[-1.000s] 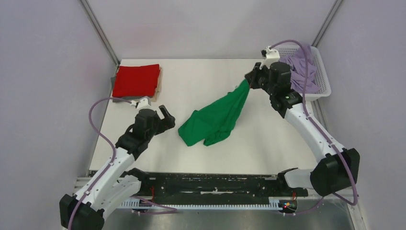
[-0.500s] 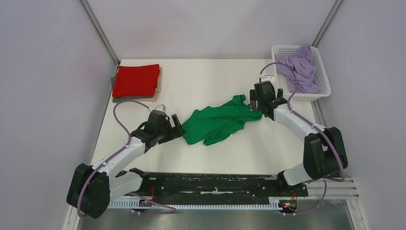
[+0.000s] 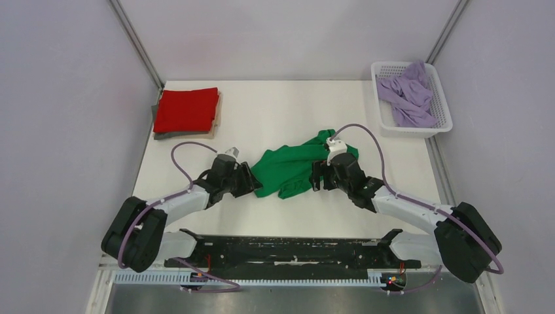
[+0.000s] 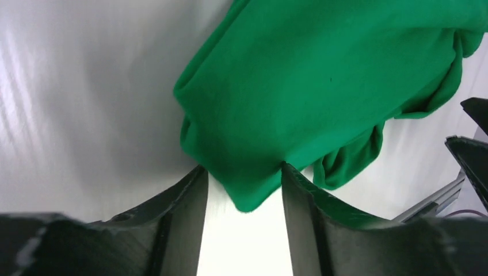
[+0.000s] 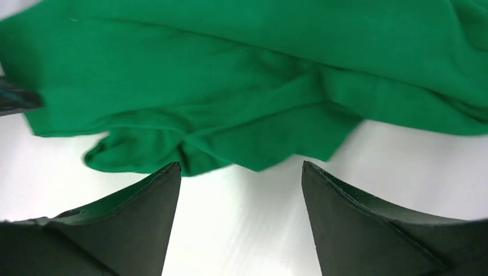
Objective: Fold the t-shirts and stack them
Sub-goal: Flatten out the tshirt
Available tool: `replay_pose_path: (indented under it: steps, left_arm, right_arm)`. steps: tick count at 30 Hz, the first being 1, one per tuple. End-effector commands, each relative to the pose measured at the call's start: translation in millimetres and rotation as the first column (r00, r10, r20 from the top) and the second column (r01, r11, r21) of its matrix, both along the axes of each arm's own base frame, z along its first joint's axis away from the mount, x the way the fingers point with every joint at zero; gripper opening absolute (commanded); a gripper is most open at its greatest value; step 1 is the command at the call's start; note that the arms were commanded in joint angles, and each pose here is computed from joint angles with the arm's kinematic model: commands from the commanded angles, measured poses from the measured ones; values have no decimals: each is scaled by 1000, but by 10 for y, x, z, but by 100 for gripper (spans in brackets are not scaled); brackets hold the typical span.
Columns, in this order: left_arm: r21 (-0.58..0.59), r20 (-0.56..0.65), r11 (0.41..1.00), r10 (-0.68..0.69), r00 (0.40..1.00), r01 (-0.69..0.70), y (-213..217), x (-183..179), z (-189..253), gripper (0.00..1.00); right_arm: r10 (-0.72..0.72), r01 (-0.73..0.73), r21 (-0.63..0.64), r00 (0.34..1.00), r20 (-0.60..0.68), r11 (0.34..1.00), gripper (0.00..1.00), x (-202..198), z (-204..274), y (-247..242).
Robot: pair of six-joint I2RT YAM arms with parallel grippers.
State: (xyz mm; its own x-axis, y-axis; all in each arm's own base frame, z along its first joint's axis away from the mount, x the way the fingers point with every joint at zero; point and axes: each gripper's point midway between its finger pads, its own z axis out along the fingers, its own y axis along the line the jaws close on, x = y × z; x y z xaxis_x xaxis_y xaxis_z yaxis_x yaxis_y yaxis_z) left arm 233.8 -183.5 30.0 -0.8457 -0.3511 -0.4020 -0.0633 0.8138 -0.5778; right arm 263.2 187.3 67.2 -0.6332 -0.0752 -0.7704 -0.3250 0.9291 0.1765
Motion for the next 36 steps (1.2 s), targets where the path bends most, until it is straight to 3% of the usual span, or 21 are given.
replay_pose_path:
  steps: [1, 6, 10, 16, 18, 19, 20, 21, 30, 36]
  left_arm:
    - [-56, 79, 998, 7, 997, -2, -195, 323, 139, 48]
    - [-34, 66, 999, 2, 998, 0, -217, 404, 98, 3]
    - [-18, 94, 1000, 11, 995, -9, -173, 422, 183, 2]
    - [-55, 144, 998, 3, 990, 4, -187, 390, 401, 2]
    - [-50, 161, 999, 15, 987, -7, -157, 390, 463, 2]
    - [-38, 171, 999, 26, 985, -20, -122, 405, 484, 2]
    - [-23, 182, 999, 43, 982, -39, -80, 423, 504, 2]
    - [-6, 190, 998, 56, 980, -56, -38, 434, 526, 2]
    - [2, 407, 978, 190, 894, -209, 253, 676, 1378, 2]
    - [-102, 647, 971, 231, 727, -218, 426, 613, 2623, 2]
  right_arm:
    - [52, -61, 119, 996, 74, 991, 75, 101, 222, 376]
    - [30, -32, 29, 998, 52, 999, 69, 131, 30, 334]
    - [28, -28, 0, 999, 38, 1000, 67, 143, -107, 333]
    - [-87, 96, -86, 991, 103, 992, 56, 371, -148, 161]
    - [-112, 123, -103, 987, 113, 987, 41, 393, -165, 104]
    - [-124, 137, -112, 985, 118, 984, 17, 394, -168, 66]
    - [-135, 149, -112, 983, 123, 982, 3, 386, -160, 35]
    - [-145, 160, -120, 981, 130, 980, 0, 378, -146, -6]
    - [-293, 357, -192, 909, 298, 914, 0, 305, 395, -633]
    - [-327, 386, -28, 816, 476, 922, 0, 272, 1428, -790]
